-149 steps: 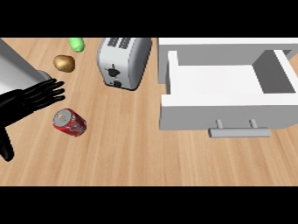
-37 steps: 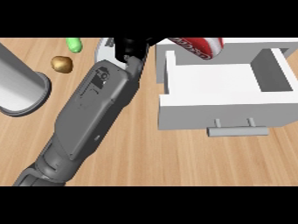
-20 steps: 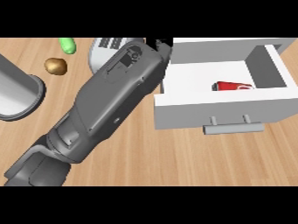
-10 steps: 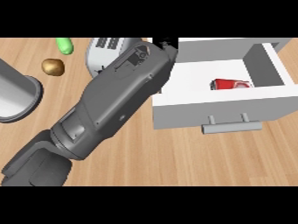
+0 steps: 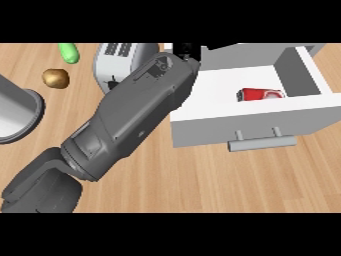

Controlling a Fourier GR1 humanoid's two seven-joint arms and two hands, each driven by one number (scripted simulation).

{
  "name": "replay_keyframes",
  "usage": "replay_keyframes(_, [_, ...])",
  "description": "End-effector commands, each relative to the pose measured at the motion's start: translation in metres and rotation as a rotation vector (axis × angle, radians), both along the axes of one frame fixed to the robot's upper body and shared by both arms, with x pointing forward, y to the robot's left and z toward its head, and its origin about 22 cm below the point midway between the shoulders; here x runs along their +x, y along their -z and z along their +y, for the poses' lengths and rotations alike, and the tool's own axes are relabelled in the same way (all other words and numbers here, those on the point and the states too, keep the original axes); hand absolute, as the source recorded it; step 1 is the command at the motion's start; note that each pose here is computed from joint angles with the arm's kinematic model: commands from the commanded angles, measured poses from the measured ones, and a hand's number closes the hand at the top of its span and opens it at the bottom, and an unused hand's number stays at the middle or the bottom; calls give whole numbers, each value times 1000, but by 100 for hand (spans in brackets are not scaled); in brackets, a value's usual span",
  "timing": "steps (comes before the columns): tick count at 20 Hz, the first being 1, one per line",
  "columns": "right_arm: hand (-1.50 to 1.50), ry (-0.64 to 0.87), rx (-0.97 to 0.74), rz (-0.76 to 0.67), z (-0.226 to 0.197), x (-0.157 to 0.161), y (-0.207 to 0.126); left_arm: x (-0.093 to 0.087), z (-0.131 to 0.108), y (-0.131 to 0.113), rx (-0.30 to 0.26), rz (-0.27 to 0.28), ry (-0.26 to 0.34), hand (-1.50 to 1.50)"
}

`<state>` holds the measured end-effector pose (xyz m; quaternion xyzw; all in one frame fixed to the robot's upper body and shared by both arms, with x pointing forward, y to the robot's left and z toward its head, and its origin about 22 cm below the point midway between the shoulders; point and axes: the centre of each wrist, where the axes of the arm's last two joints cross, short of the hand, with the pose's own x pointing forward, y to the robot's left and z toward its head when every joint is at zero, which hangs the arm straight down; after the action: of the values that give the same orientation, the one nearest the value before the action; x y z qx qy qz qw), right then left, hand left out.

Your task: Pick up the can, place it into the drawer and close the drawer

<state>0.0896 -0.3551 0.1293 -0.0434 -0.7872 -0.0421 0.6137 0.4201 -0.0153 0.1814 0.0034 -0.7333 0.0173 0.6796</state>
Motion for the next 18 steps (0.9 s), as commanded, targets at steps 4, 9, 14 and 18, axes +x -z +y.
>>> replay_keyframes(4, [-150, -1, -16, -5, 4, -5, -2, 3, 9, 20, 8, 16, -45, -150])
replay_keyframes(9, [-150, 18, -3, 14, 2, -3, -6, 1, 9, 26, -8, 6, -58, -150])
replay_keyframes(14, [-150, 16, -49, -25, -8, 0, -2, -1, 3, 19, -17, -5, -52, -150])
replay_keyframes(18, [-150, 13, -330, -133, 1, 0, -37, -1, -2, 3, -52, -37, -37, -150])
